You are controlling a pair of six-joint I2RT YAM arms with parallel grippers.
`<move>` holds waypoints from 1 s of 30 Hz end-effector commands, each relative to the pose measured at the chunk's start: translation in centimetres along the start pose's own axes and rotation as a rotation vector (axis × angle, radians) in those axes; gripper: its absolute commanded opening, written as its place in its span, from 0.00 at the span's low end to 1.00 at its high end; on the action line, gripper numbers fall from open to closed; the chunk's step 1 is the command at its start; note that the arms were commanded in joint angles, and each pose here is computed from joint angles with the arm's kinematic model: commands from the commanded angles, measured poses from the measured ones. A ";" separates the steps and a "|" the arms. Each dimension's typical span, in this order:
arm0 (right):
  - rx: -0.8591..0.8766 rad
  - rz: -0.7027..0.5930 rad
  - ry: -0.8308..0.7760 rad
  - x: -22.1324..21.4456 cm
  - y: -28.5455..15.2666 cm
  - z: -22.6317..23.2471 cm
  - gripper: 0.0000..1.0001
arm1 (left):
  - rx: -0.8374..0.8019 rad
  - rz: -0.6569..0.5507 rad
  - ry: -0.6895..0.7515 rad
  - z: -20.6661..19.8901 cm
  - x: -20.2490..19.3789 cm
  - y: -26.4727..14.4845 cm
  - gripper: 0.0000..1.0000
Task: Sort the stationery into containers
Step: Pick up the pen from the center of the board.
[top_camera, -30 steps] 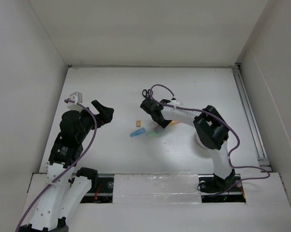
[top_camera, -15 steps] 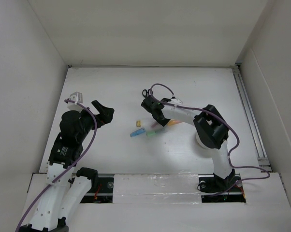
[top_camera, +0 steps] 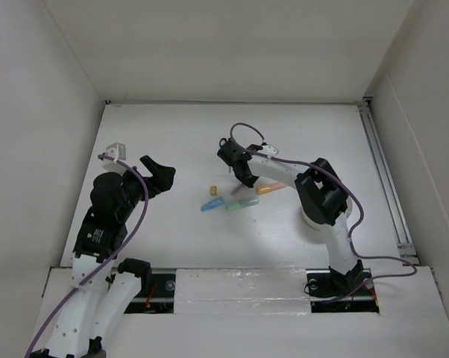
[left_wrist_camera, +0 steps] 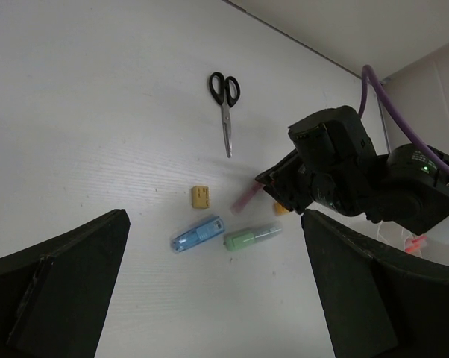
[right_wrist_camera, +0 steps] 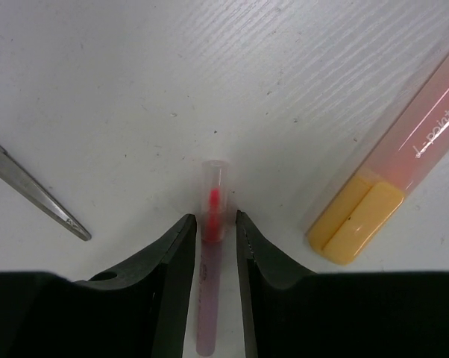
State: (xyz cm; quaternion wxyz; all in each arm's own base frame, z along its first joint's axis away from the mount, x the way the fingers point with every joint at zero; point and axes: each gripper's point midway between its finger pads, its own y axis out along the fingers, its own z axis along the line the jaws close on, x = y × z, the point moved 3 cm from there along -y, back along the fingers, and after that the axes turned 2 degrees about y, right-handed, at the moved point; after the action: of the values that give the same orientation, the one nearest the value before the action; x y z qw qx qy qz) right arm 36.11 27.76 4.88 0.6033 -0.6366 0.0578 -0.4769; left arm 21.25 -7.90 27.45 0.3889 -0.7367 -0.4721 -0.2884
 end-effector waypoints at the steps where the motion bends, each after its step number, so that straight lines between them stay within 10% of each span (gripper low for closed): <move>1: -0.149 0.148 -0.082 -4.6 4.0 -3.4 0.34 | -0.036 -0.044 0.007 -0.8 1.0 -0.7 1.00; 6: -0.139 0.180 -0.146 -5.3 4.4 -3.8 0.29 | -0.033 -0.056 0.008 -0.8 1.2 -0.9 1.00; 11: -0.137 0.206 -0.163 -6.0 4.8 -4.4 0.00 | -0.033 -0.057 0.017 -0.7 1.2 -0.9 1.00; 30: 0.435 -0.252 -0.121 13.0 -12.9 1.7 0.00 | -0.038 -0.031 0.016 -0.8 0.8 -0.5 1.00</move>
State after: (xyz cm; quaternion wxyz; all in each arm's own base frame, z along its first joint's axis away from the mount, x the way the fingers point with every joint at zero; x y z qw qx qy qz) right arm 36.56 25.65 17.54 0.6764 -0.5630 -0.1087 -0.4622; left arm 20.89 -7.82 27.90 0.3820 -0.7346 -0.4765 -0.2955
